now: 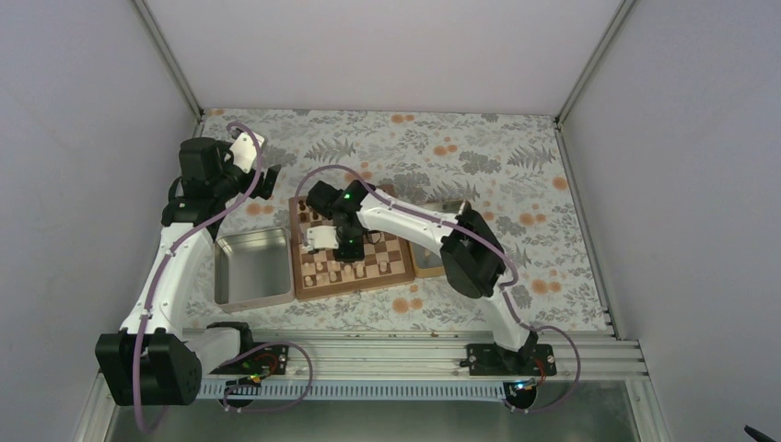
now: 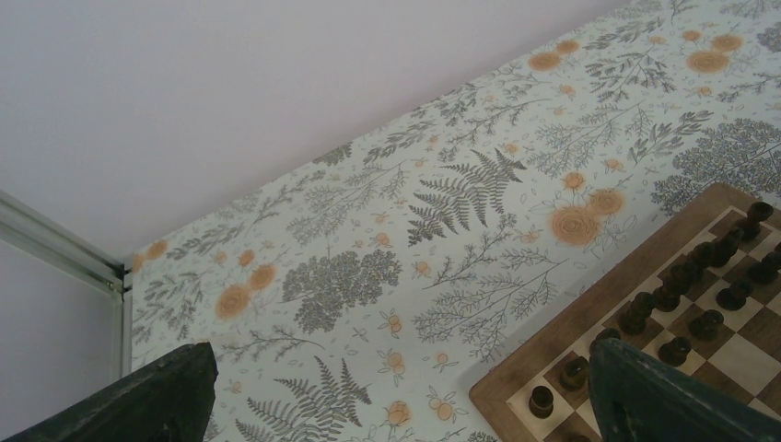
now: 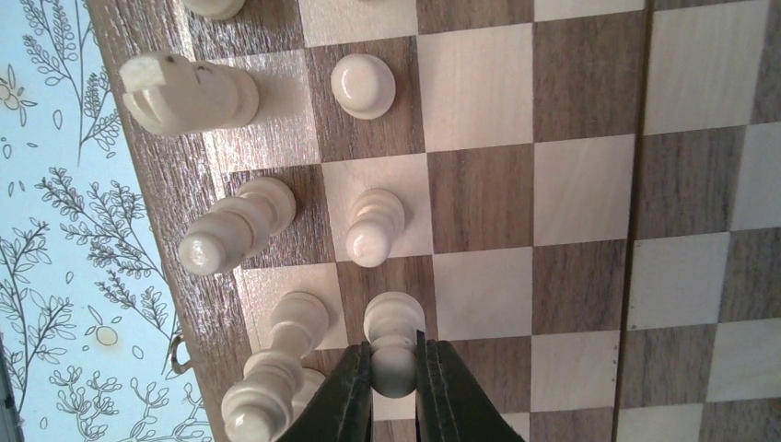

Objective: Set up the chess pieces on the board
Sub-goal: Place the chess piece on the chessboard.

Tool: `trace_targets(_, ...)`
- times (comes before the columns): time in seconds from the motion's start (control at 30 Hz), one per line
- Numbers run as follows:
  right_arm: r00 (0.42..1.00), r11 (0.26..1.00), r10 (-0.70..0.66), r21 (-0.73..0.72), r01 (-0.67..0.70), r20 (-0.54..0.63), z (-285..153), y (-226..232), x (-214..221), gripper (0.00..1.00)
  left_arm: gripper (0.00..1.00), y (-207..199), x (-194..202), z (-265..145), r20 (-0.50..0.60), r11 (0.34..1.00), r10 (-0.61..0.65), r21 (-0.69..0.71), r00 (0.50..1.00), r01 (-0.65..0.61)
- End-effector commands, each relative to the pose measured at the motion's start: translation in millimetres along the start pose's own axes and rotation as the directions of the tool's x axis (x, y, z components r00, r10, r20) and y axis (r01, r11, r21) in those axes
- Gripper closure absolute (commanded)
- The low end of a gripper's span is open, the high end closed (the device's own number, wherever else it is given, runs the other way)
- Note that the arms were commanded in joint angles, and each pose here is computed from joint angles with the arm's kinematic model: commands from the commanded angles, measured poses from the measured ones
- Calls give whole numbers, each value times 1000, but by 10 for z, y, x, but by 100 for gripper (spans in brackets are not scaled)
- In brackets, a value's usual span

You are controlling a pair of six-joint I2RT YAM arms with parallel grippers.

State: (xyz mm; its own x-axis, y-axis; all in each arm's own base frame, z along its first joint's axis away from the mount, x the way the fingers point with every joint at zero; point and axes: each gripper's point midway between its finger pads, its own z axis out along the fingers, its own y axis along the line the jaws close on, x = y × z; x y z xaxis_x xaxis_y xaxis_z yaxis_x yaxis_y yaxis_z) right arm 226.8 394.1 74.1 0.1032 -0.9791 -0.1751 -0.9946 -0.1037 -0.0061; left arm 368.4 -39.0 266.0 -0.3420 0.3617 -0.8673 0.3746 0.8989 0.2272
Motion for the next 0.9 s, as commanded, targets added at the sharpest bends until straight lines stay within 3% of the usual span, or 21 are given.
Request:
trace_targets(0.0, 1000, 999, -28, -28, 28, -7, 50, 76, -61, 95, 0, -11, -8, -30, 14, 1000, 13, 3, 1000, -13)
trace_targets(0.87, 1000, 1000, -24, -2, 24, -17, 96, 36, -35, 93, 0, -4, 1, -29, 11, 1000, 11, 0, 1000, -11)
